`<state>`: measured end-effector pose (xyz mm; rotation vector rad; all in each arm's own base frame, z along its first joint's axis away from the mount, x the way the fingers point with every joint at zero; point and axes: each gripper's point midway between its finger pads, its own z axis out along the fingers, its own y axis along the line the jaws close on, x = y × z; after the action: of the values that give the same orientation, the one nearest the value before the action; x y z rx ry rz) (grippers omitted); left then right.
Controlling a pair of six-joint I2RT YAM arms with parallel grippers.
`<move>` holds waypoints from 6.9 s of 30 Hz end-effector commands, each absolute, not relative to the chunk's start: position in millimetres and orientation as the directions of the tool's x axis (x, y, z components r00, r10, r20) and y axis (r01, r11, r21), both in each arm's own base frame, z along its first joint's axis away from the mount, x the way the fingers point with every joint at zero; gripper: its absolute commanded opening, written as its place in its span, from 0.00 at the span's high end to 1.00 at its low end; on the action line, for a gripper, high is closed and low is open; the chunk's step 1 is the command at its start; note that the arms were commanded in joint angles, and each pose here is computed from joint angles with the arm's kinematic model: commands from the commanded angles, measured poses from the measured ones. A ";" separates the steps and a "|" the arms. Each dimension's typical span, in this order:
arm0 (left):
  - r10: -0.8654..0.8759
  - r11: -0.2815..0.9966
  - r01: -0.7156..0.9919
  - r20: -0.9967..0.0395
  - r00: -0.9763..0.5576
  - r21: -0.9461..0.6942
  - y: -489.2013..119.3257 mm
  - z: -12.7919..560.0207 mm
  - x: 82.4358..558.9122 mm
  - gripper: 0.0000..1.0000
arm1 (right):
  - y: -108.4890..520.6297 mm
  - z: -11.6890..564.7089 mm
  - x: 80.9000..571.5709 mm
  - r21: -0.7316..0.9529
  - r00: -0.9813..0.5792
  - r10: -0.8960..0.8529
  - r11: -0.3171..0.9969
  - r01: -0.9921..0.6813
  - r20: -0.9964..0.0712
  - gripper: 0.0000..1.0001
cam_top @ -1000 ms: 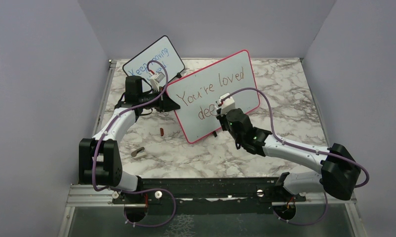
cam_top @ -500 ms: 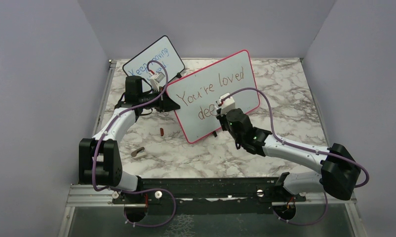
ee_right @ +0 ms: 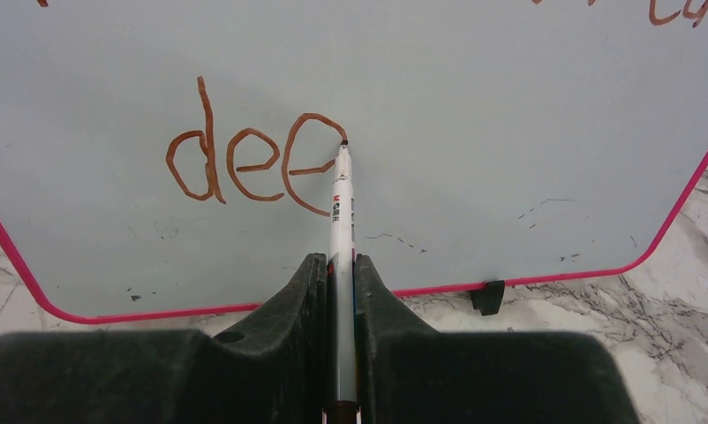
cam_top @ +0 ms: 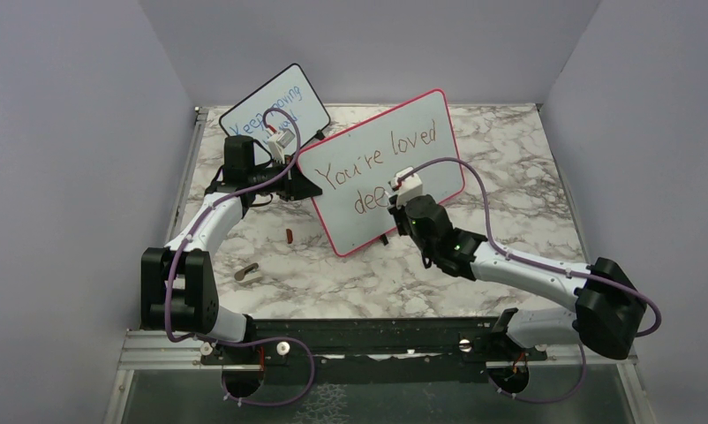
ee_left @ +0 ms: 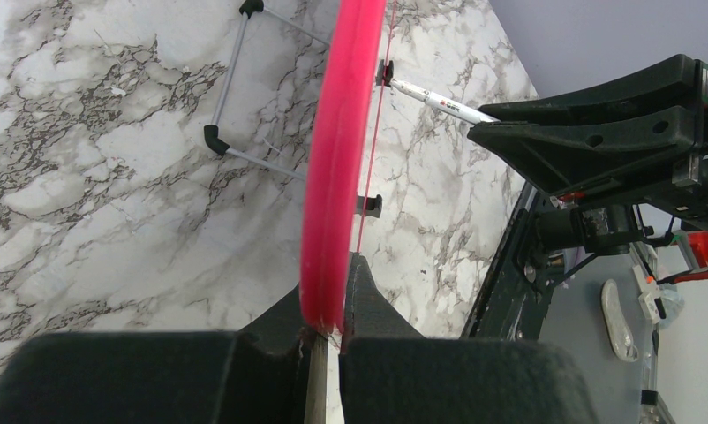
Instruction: Write a sentence on the whiteboard
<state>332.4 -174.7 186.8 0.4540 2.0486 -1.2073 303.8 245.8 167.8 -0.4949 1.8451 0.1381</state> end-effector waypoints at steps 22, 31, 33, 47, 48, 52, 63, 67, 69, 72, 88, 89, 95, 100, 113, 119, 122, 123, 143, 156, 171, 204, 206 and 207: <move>-0.055 0.615 0.509 -0.676 -0.735 -0.602 -159.6 160.6 340.3 1.00 | 230.5 185.1 300.5 -0.157 -0.225 -0.257 0.911 -0.382 -0.940 1.00; -0.055 0.614 0.508 -0.674 -0.736 -0.604 -159.7 160.2 339.7 1.00 | 234.1 180.3 306.3 -0.157 -0.228 -0.258 0.910 -0.383 -0.939 1.00; -0.055 0.614 0.508 -0.675 -0.736 -0.604 -159.8 160.3 339.7 1.00 | 235.1 180.3 307.2 -0.156 -0.228 -0.257 0.910 -0.384 -0.939 1.00; -0.055 0.613 0.508 -0.674 -0.737 -0.605 -160.0 160.4 339.9 1.00 | 239.9 182.6 314.0 -0.144 -0.222 -0.243 0.911 -0.386 -0.944 1.00; -0.054 0.613 0.508 -0.674 -0.737 -0.605 -159.9 160.3 339.9 1.00 | 239.9 182.0 314.1 -0.145 -0.222 -0.244 0.911 -0.386 -0.944 1.00; -0.054 0.613 0.509 -0.674 -0.736 -0.605 -159.9 160.5 339.9 1.00 | 239.9 179.9 316.3 -0.145 -0.227 -0.246 0.911 -0.385 -0.942 1.00; -0.054 0.611 0.508 -0.673 -0.738 -0.606 -160.2 160.2 340.2 1.00 | 240.1 167.9 312.9 -0.159 -0.259 -0.281 0.899 -0.408 -0.924 0.99; -0.054 0.612 0.508 -0.673 -0.737 -0.606 -160.1 160.1 340.0 1.00 | 238.4 162.1 309.9 -0.165 -0.283 -0.299 0.895 -0.415 -0.912 0.99; -0.054 0.612 0.509 -0.674 -0.736 -0.605 -160.1 160.6 340.2 1.00 | 236.7 156.8 306.8 -0.162 -0.302 -0.304 0.894 -0.418 -0.904 1.00; -0.055 0.612 0.509 -0.674 -0.737 -0.606 -160.1 160.7 340.1 1.00 | 234.4 147.5 301.7 -0.161 -0.328 -0.319 0.889 -0.428 -0.889 1.00; -0.055 0.614 0.507 -0.673 -0.737 -0.605 -159.8 159.8 340.2 1.00 | 221.3 105.7 272.5 -0.141 -0.456 -0.382 0.867 -0.478 -0.804 1.00; -0.054 0.614 0.507 -0.673 -0.737 -0.605 -159.8 159.8 340.2 1.00 | 220.6 105.2 271.8 -0.141 -0.458 -0.383 0.867 -0.478 -0.802 1.00; -0.054 0.616 0.507 -0.674 -0.737 -0.603 -159.5 159.6 340.4 1.00 | 218.5 118.0 275.5 -0.148 -0.433 -0.367 0.875 -0.460 -0.823 1.00; -0.053 0.619 0.505 -0.673 -0.737 -0.602 -159.0 158.9 340.4 1.00 | 221.0 144.7 282.3 -0.129 -0.368 -0.310 0.888 -0.441 -0.877 1.00; -0.053 0.615 0.509 -0.675 -0.736 -0.602 -159.6 160.3 340.1 1.00 | 227.5 185.7 310.5 -0.144 -0.234 -0.246 0.913 -0.382 -0.941 0.99; -0.052 0.614 0.508 -0.674 -0.737 -0.604 -159.7 159.7 340.1 1.00 | 232.9 184.1 316.4 -0.139 -0.233 -0.242 0.912 -0.386 -0.942 0.99; -0.052 0.614 0.509 -0.674 -0.737 -0.604 -159.8 160.0 340.0 1.00 | 234.3 184.0 317.9 -0.135 -0.232 -0.239 0.911 -0.389 -0.943 1.00; -0.053 0.614 0.508 -0.674 -0.737 -0.603 -159.7 160.0 340.1 1.00 | 234.8 185.0 318.5 -0.133 -0.230 -0.236 0.911 -0.390 -0.944 1.00; -0.052 0.614 0.508 -0.673 -0.738 -0.604 -159.8 159.3 340.1 1.00 | 232.2 178.8 328.4 -0.164 -0.237 -0.266 0.912 -0.376 -0.935 1.00; -0.052 0.614 0.508 -0.673 -0.738 -0.604 -159.7 159.4 340.2 1.00 | 215.9 167.4 332.5 -0.174 -0.271 -0.270 0.928 -0.331 -0.924 1.00; -0.052 0.616 0.506 -0.673 -0.738 -0.603 -159.7 159.1 340.8 1.00 | 217.8 144.4 312.9 -0.113 -0.362 -0.262 0.916 -0.384 -0.895 1.00; -0.055 0.618 0.505 -0.673 -0.737 -0.603 -159.4 160.1 340.4 1.00 | 212.9 170.4 307.8 -0.104 -0.322 -0.240 0.916 -0.387 -0.916 0.99; -0.055 0.617 0.505 -0.673 -0.738 -0.604 -159.4 160.1 340.1 1.00 | 209.5 182.2 313.3 -0.119 -0.293 -0.235 0.924 -0.363 -0.927 1.00; -0.055 0.617 0.504 -0.672 -0.739 -0.605 -159.4 159.8 340.1 1.00 | 209.5 186.7 315.8 -0.125 -0.282 -0.235 0.925 -0.359 -0.930 1.00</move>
<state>333.8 -174.0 187.5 0.4488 2.0529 -1.1987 305.1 219.7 159.4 -0.4896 1.9462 0.1870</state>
